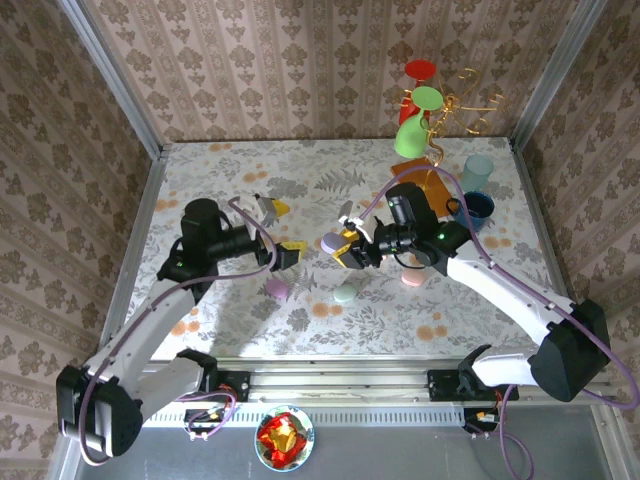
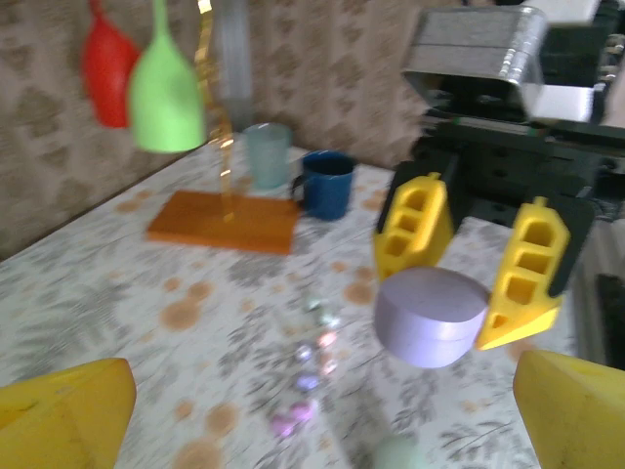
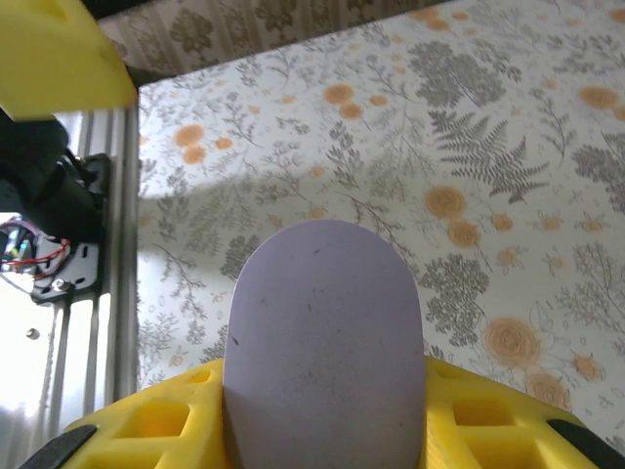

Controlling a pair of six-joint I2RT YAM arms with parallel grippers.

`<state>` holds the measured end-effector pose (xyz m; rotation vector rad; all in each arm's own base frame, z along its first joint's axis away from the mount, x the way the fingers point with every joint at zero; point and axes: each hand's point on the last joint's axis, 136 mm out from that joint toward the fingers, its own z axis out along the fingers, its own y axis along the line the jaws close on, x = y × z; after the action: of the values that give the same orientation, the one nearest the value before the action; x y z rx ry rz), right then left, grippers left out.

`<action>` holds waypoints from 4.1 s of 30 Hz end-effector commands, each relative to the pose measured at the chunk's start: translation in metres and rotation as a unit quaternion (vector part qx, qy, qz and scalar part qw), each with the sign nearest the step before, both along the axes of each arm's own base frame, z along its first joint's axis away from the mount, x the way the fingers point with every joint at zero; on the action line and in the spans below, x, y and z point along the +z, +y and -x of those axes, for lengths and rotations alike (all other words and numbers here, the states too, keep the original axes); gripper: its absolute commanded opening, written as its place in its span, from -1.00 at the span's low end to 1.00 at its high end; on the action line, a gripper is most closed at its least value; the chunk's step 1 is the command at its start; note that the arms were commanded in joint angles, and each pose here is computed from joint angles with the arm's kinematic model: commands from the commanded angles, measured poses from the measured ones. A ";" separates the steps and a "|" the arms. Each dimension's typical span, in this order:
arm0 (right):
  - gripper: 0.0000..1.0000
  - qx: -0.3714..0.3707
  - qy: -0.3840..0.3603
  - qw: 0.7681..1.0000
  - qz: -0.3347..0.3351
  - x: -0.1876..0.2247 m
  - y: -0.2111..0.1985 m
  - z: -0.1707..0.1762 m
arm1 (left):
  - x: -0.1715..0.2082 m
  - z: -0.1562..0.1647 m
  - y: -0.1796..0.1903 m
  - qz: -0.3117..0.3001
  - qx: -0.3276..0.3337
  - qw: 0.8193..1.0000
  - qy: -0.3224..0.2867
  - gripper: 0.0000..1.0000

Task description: Insert the wireless bluetooth earbuds into the charging case

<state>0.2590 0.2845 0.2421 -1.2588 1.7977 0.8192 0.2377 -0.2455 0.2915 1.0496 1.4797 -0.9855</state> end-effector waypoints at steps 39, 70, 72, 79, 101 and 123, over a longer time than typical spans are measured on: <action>-0.67 0.145 0.009 0.989 -0.032 0.065 0.022 0.027 | 0.030 0.064 -0.042 0.081 -0.219 0.972 0.036 0.23; -0.71 0.148 -0.005 0.988 -0.040 0.069 0.024 0.029 | 0.022 0.061 -0.042 0.069 -0.201 0.976 0.041 0.18; -0.71 0.147 -0.005 0.988 -0.039 0.069 0.024 0.029 | 0.022 0.061 -0.042 0.069 -0.202 0.976 0.042 0.11; -0.71 0.151 -0.005 0.988 -0.024 0.064 0.021 0.032 | 0.025 0.064 -0.040 0.072 -0.204 0.976 0.036 0.00; -0.72 0.146 0.001 0.989 -0.026 0.063 0.022 0.031 | 0.027 0.066 -0.039 0.075 -0.208 0.975 0.028 -0.24; 0.16 0.087 0.001 0.996 -0.030 0.057 0.019 0.008 | 0.028 0.068 -0.037 0.082 -0.206 0.975 0.014 -0.65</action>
<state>0.2399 0.3070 0.3019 -1.4298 1.6465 1.0156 0.1884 -0.2853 0.3034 1.1890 1.3122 -1.3814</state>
